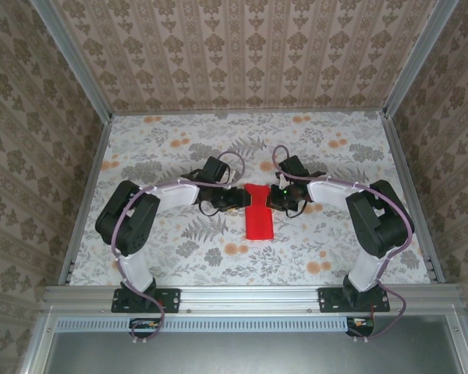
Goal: Fold a paper plane with a square sheet of paper (fold left side to right side)
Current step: First fold in half a square sheet of paper at the center of the table.
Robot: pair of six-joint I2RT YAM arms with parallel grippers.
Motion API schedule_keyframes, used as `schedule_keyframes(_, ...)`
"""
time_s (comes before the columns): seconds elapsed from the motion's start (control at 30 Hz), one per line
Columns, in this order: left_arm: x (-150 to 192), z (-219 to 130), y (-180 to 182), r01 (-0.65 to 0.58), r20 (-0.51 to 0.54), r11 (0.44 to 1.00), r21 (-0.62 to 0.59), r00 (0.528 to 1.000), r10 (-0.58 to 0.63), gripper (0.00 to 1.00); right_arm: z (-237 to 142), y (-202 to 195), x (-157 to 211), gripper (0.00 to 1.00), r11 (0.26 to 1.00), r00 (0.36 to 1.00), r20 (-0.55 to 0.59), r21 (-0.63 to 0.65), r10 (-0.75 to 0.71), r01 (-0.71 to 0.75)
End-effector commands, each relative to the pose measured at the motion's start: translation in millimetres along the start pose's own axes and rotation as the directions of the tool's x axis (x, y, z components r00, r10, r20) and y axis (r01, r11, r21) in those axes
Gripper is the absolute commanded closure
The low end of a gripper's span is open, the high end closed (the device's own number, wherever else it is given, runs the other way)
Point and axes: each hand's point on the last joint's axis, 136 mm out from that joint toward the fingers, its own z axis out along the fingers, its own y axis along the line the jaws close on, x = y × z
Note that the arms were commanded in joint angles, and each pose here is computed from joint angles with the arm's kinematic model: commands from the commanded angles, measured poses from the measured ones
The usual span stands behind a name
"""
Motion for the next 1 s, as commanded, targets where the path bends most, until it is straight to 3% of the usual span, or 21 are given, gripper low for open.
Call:
schedule_keyframes(0.0, 2.6, 6.0, 3.3, 0.010, -0.024, 0.999, -0.036, 1.000, -0.011, 0.48, -9.8, 5.4, -5.2, 1.00, 0.999, 0.999, 0.023, 0.011, -0.030, 0.030)
schedule_keyframes(0.2, 7.8, 15.0, 12.3, 0.030, -0.052, 0.996, -0.085, 0.998, -0.034, 0.58, -9.9, 4.1, -4.5, 0.99, 0.999, 0.999, 0.020, 0.015, -0.029, 0.028)
schedule_keyframes(0.4, 12.0, 21.1, 18.0, 0.037, -0.070, 0.993, -0.115, 0.997, -0.045, 0.60, -12.8, 4.1, -5.5, 0.93, 0.999, 0.999, 0.030, 0.022, -0.036, 0.035)
schedule_keyframes(0.73, 18.3, 29.5, 20.9, 0.025, -0.108, 0.989, -0.142, 0.993, -0.041, 0.60, -58.1, -20.3, -24.2, 0.52, 0.990, 0.973, 0.227, 0.138, -0.037, 0.006)
schedule_keyframes(0.97, 20.3, 32.6, 22.5, 0.016, -0.126, 0.987, -0.159, 0.991, -0.036, 0.60, -87.7, -38.6, -28.5, 0.34, 0.984, 0.938, 0.346, 0.174, -0.021, -0.042)
